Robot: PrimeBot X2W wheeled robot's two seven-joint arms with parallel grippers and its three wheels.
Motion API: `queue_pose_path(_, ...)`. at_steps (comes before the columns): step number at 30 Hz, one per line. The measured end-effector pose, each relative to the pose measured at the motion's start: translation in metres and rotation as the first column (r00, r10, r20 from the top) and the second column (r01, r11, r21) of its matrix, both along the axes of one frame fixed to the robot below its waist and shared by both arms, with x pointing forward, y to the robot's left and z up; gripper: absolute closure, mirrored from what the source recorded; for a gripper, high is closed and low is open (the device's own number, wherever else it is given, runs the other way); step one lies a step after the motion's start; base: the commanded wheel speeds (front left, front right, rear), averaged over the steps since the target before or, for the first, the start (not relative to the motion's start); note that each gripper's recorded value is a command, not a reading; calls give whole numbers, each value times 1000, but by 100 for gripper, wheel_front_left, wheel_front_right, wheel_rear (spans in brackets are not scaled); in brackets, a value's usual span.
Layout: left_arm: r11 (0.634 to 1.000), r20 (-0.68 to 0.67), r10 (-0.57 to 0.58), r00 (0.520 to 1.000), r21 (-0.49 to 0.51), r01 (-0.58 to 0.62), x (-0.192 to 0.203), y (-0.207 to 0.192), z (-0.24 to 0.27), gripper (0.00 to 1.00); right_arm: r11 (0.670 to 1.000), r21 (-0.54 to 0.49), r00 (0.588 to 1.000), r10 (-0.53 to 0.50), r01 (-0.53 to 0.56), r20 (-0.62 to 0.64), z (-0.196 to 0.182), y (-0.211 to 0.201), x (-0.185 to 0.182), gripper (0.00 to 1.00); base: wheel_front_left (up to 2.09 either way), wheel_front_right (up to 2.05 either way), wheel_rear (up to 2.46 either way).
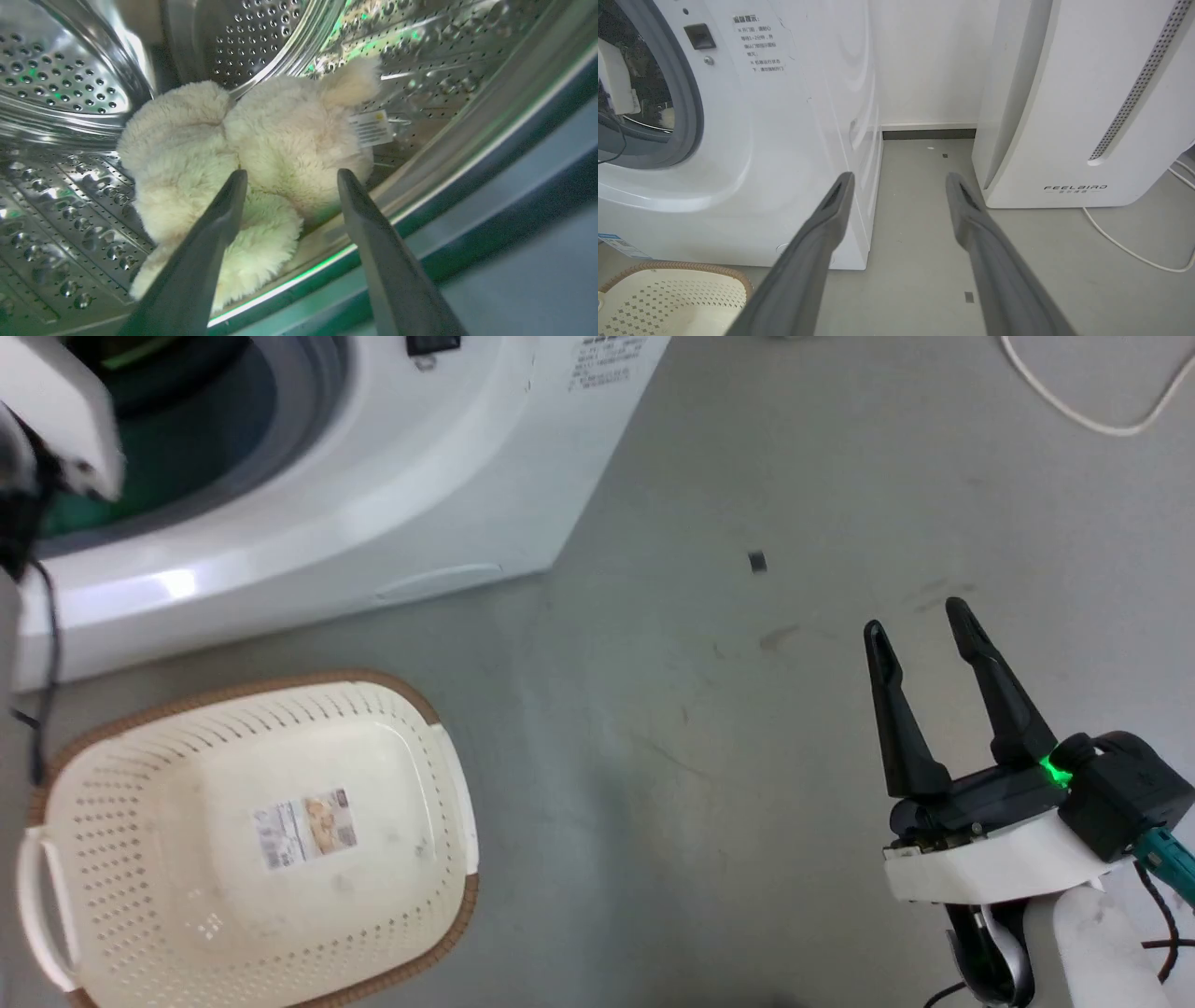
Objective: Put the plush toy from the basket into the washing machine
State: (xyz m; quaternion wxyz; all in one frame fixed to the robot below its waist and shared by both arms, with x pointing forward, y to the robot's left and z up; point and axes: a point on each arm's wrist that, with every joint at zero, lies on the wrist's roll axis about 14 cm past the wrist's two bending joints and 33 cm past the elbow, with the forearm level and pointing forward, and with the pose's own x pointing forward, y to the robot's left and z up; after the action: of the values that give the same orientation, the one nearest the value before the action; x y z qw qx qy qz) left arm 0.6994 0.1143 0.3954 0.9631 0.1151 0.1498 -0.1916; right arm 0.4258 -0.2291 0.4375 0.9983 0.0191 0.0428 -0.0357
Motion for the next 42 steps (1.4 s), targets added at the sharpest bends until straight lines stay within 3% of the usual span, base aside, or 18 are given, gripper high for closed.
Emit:
queue_pose_path(11, 975, 142, 46, 989, -220, -13, -86, -19, 70, 0, 999, -23, 991, 31, -28, 128, 54, 12, -26, 0, 0, 0, 0)
queue_pose_path(15, 951, 260, 97, 961, -308, -12, -121, -17, 120, 0, 998, -25, 984, 57, -53, 171, 71, 22, -38, 0, 0, 0, 0)
queue_pose_path(20, 932, 310, 157, 938, -361, -36, -183, -5, 139, 0, 996, -17, 972, 88, -86, 219, 87, 34, -52, 0, 0, 0, 0)
queue_pose_path(32, 897, 337, 320, 886, -410, -168, -286, 34, 147, 0, 990, -12, 945, 139, -142, 297, 112, 54, -75, 0, 0, 0, 0)
queue_pose_path(42, 883, 266, 364, 892, -404, -240, -333, 39, 119, 0, 988, 2, 944, 146, -153, 295, 110, 58, -84, 0, 0, 0, 0)
